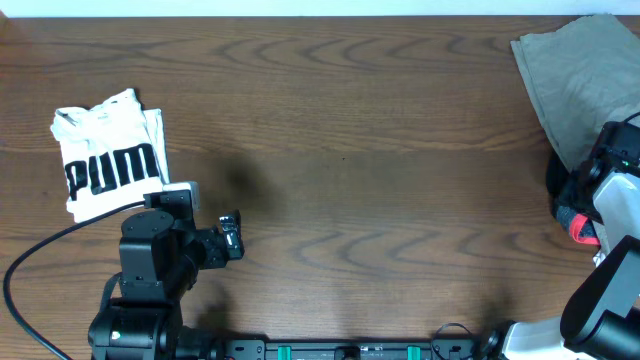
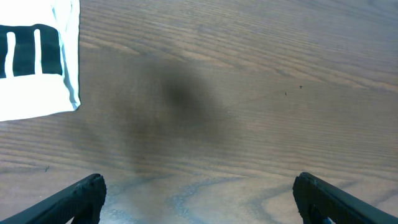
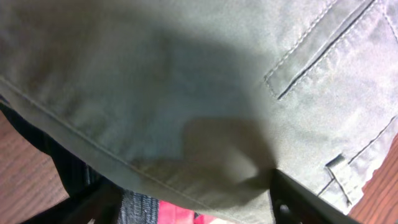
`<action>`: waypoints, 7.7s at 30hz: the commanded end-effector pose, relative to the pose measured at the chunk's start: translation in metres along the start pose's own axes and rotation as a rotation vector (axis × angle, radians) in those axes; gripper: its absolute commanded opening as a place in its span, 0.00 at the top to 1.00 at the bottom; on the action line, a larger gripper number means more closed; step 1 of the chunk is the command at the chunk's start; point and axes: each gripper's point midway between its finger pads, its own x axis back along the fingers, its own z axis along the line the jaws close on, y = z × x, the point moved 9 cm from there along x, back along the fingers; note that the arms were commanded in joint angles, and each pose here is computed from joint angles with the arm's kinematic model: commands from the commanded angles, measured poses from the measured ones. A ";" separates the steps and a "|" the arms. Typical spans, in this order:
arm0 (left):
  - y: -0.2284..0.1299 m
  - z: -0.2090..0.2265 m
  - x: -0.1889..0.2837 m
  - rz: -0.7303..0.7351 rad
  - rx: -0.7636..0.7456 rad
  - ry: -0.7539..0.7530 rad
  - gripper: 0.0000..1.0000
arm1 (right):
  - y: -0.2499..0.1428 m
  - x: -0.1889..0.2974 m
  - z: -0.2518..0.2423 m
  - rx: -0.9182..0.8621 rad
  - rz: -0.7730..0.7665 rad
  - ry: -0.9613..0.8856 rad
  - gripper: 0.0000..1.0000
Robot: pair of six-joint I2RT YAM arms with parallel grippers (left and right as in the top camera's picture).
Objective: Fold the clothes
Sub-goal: 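Reach the right gripper to the khaki shorts pile and grasp them, then drag the khaki shorts with the right gripper toward table center, then reach the left gripper to the shorts' left edge and grasp it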
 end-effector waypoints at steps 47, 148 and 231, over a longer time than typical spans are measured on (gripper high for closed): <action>0.006 -0.002 0.005 -0.022 0.004 -0.013 0.02 | -0.087 0.237 0.181 0.629 -0.346 0.764 0.99; -0.006 -0.090 -0.237 0.190 -0.005 -0.383 0.02 | -0.044 0.199 0.099 0.422 -0.266 0.529 0.07; -0.023 -0.087 -0.250 0.238 -0.009 -0.324 0.24 | -0.045 0.199 0.098 0.424 -0.260 0.526 0.06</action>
